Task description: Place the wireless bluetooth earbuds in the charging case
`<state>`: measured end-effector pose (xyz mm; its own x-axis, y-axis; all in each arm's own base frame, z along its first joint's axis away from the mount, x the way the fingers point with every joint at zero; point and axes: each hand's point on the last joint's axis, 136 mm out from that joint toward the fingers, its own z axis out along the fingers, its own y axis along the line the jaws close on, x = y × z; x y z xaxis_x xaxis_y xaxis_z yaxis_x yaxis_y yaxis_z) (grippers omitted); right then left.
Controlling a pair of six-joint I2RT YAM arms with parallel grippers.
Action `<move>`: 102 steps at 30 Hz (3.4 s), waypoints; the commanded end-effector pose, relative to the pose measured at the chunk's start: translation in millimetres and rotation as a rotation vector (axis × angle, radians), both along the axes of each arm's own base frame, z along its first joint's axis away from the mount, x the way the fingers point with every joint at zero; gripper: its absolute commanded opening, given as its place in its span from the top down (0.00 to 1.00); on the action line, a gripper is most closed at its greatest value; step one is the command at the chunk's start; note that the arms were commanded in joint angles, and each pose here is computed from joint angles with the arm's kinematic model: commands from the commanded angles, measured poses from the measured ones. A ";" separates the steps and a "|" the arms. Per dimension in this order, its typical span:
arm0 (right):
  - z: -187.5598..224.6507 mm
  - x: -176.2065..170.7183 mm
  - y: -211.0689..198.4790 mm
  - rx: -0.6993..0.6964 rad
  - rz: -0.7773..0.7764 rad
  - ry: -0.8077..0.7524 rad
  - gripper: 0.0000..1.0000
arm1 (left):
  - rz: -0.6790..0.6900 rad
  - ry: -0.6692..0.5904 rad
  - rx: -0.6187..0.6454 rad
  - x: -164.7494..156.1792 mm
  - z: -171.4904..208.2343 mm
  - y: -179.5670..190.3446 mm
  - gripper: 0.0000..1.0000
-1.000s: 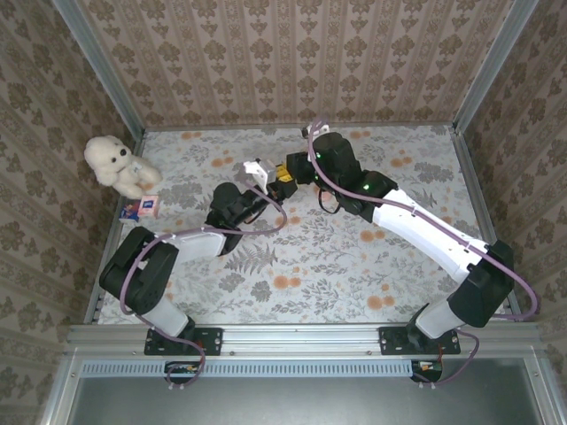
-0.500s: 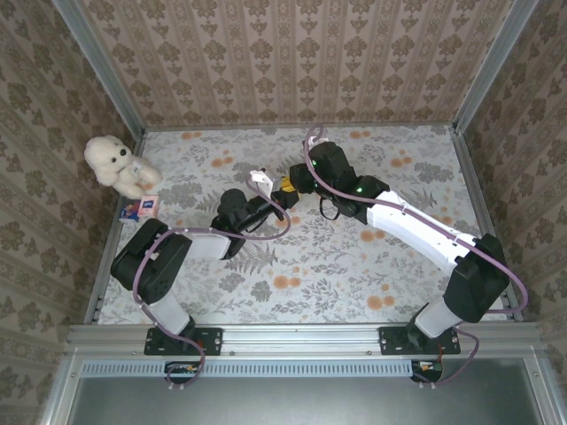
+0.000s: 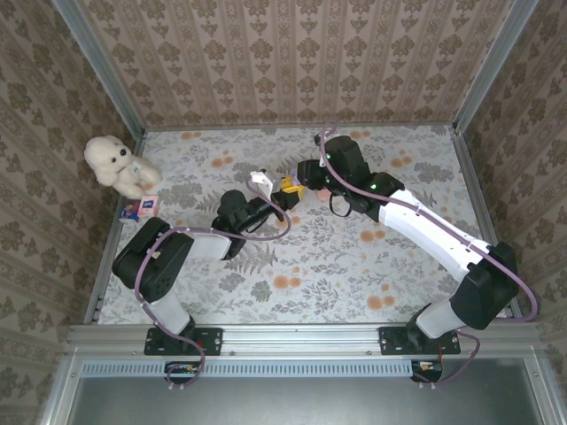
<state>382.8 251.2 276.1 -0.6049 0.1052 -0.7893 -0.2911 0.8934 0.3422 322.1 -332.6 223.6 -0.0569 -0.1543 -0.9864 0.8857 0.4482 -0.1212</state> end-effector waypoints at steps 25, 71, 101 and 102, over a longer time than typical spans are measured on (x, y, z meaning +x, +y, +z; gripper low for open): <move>-16.1 -12.0 16.8 -0.111 0.249 0.133 0.68 | -0.094 -0.013 -0.038 -11.8 10.5 -9.4 1.00; -35.5 -21.1 30.3 -0.153 0.334 0.175 0.78 | -0.097 -0.020 -0.049 -9.9 16.3 -11.4 1.00; -41.4 -25.5 34.8 -0.178 0.340 0.185 0.73 | -0.099 -0.023 -0.053 -10.5 19.1 -11.7 1.00; -41.0 -25.4 34.9 -0.178 0.341 0.184 0.74 | -0.098 -0.024 -0.054 -10.1 19.6 -11.5 1.00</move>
